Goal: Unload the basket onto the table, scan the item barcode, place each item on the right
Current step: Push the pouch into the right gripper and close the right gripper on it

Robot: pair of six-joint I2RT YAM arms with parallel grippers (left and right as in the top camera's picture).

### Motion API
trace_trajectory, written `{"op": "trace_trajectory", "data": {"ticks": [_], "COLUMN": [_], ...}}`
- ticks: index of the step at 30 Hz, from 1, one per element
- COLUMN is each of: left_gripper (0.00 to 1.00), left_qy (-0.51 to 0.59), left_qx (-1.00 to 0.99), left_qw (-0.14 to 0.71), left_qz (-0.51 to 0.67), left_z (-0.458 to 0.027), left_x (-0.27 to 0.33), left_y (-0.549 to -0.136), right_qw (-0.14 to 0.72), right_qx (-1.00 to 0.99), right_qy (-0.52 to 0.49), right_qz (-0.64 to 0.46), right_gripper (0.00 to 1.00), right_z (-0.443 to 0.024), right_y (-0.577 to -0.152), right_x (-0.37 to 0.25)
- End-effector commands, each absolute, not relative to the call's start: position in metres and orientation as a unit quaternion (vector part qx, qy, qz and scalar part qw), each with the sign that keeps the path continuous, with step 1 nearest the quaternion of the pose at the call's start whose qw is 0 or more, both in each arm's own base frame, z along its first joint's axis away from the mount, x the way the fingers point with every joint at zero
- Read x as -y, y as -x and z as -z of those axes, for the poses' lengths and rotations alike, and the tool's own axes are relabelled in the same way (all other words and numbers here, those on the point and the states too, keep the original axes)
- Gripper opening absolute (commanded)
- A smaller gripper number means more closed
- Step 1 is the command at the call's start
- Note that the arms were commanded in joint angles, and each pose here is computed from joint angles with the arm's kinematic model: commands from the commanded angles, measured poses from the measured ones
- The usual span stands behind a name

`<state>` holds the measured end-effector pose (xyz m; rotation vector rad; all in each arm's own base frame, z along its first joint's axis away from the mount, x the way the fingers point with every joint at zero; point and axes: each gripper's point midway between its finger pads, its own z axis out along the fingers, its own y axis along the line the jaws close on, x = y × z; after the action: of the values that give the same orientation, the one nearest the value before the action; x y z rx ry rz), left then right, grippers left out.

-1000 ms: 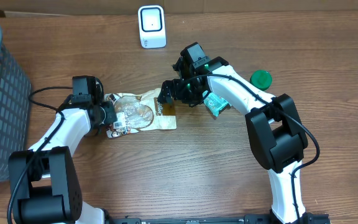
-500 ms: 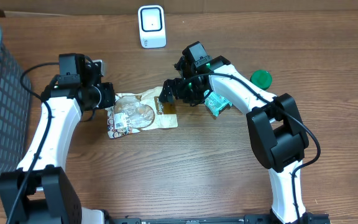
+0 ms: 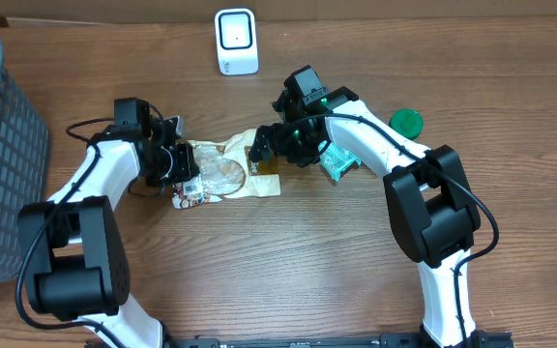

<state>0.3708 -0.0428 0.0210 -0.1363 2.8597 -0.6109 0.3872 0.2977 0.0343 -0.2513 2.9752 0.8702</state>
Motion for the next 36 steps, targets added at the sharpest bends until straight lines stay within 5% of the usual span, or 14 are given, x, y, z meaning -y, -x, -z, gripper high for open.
{"op": "trace_trajectory", "data": {"ticks": [1, 18, 24, 32, 36], "left_gripper": [0.04, 0.04, 0.04, 0.04, 0.04], "left_qy": [0.054, 0.071, 0.071, 0.071, 0.071], "left_qx": [-0.98, -0.983, -0.982, -0.982, -0.983], "left_qw": [0.041, -0.035, -0.036, -0.037, -0.037], "left_qz": [0.188, 0.166, 0.168, 0.168, 0.168], "left_z": [0.025, 0.074, 0.075, 0.075, 0.075], "left_x": [0.036, 0.031, 0.031, 0.031, 0.031], "left_y": [-0.348, -0.323, -0.322, -0.322, -0.322], "right_qw": [0.015, -0.019, -0.013, -0.02, -0.006], "right_qx": [-0.957, -0.915, -0.904, -0.899, -0.895], "right_qy": [0.07, 0.1, 0.129, 0.132, 0.13], "right_qz": [-0.282, -0.391, -0.408, -0.418, -0.426], "right_gripper": [0.94, 0.93, 0.77, 0.76, 0.53], "right_z": [-0.038, -0.014, -0.016, -0.006, -0.009], "right_y": [-0.394, -0.391, -0.383, -0.367, -0.371], "right_x": [-0.291, -0.321, -0.345, -0.383, -0.392]}}
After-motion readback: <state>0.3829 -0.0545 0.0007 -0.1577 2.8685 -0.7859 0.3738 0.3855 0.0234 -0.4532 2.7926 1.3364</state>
